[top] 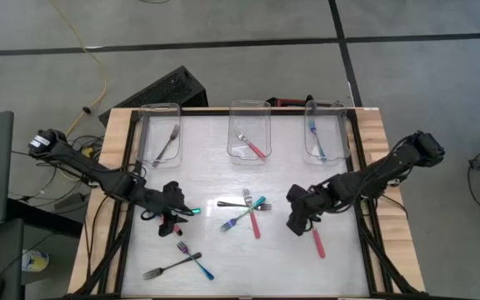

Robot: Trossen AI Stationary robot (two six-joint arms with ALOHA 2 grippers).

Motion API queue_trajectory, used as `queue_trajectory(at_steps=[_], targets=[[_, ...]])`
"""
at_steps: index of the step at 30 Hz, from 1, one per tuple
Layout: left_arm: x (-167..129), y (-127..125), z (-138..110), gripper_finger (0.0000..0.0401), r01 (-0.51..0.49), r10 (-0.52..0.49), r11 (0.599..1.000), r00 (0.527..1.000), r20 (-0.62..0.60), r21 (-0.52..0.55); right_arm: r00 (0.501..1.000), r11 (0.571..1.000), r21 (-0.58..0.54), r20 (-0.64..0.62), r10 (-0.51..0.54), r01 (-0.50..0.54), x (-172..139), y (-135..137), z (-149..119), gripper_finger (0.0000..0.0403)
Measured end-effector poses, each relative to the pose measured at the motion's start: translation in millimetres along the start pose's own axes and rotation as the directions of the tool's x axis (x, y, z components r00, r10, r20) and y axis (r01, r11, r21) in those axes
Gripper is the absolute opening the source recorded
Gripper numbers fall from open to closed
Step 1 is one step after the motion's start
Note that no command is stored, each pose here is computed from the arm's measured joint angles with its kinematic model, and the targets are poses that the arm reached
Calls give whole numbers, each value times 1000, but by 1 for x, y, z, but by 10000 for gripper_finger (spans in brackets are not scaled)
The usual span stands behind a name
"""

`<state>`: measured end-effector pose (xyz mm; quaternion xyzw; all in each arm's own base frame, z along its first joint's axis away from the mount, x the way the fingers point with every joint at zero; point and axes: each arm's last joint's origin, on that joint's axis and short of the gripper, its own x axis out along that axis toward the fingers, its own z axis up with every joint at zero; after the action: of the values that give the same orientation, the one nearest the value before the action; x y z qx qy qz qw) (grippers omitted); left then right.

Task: Sort silverware by color (type)
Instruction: Put the top left iridescent fork into the right transparent bin

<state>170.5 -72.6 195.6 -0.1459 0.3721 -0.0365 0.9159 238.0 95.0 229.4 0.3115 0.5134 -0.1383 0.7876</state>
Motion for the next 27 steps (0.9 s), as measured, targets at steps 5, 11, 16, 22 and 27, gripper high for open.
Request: queue_trajectory(at_steps=[5, 11, 16, 22, 27], targets=[[-1, 7, -11, 176, -93, 89, 995, 990, -107, -29, 999, 994, -107, 37, -31, 35, 1, -12, 18, 259], [3, 16, -26, 176, -239, 231, 971, 940, -249, 2, 997, 963, -261, 46, -57, 67, 1, -21, 28, 259], [19, 16, -29, 176, -288, 284, 957, 922, -262, 25, 996, 937, -336, 26, -91, 94, 1, -28, 31, 259], [41, 16, -36, 176, -299, 292, 954, 893, -342, 33, 992, 907, -405, 1, -128, 118, 1, -33, 31, 260], [48, 18, -42, 153, -348, 326, 937, 859, -396, 17, 990, 898, -422, -4, -143, 128, 1, -37, 33, 260]])
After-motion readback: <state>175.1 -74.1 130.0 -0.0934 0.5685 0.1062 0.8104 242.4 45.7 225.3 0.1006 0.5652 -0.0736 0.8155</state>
